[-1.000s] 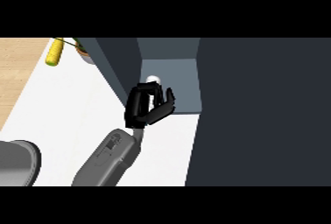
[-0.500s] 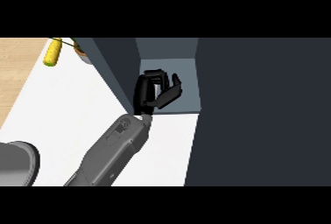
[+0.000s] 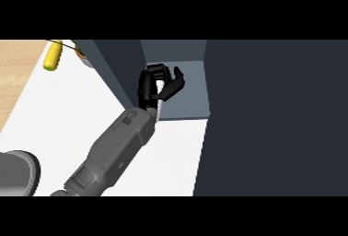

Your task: Pick up the bottled water, place it into the cabinet and close the cabinet

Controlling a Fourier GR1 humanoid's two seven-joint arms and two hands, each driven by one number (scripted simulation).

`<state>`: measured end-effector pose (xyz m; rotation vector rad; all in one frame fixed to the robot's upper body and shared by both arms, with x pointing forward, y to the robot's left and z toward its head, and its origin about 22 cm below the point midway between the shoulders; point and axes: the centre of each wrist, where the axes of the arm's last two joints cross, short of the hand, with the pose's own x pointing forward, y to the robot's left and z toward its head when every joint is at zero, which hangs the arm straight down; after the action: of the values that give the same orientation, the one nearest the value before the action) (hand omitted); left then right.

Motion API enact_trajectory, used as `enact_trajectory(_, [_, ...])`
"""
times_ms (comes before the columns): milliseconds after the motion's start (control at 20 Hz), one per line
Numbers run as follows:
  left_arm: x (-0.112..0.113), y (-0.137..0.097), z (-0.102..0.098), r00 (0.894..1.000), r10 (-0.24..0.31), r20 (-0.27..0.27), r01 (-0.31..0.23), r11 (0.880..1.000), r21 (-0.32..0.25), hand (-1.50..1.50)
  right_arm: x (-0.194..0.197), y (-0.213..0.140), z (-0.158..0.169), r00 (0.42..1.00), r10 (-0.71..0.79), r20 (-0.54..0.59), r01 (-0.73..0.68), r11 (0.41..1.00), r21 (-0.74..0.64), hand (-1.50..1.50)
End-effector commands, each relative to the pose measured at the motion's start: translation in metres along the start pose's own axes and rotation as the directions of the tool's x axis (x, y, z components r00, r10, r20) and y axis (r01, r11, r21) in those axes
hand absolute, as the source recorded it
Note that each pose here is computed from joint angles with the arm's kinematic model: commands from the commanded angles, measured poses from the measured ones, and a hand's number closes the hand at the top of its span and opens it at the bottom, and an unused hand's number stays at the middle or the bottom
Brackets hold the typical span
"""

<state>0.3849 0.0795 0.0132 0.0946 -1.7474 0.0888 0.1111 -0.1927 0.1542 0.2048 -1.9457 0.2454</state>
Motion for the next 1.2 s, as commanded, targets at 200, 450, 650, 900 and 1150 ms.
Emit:
enact_trajectory(200, [0.005,0.002,-0.029,0.989,-0.147,0.024,0.144,0.985,0.090,1.50,0.006,-0.006,-0.001,0.998,-0.050,0.031,0.049,0.999,0.021,-1.50])
enact_trajectory(450, [-0.009,0.015,-0.028,0.986,-0.165,0.032,0.159,0.978,0.135,1.50,0.024,-0.002,0.009,0.998,-0.045,0.048,0.043,0.998,0.040,-1.50])
enact_trajectory(650, [-0.005,0.012,-0.034,0.966,-0.254,0.058,0.246,0.963,0.113,1.50,0.016,-0.001,0.004,0.997,-0.058,0.047,0.056,0.998,0.042,-1.50])
enact_trajectory(900, [-0.002,0.015,-0.040,0.965,-0.259,0.034,0.254,0.962,0.102,-1.50,0.006,-0.014,0.008,0.999,-0.034,0.036,0.033,0.999,0.035,-1.50])
enact_trajectory(1150, [-0.007,0.018,-0.037,0.975,-0.217,0.041,0.212,0.972,0.104,-1.50,0.020,-0.004,0.009,0.997,-0.056,0.051,0.054,0.998,0.044,-1.50])
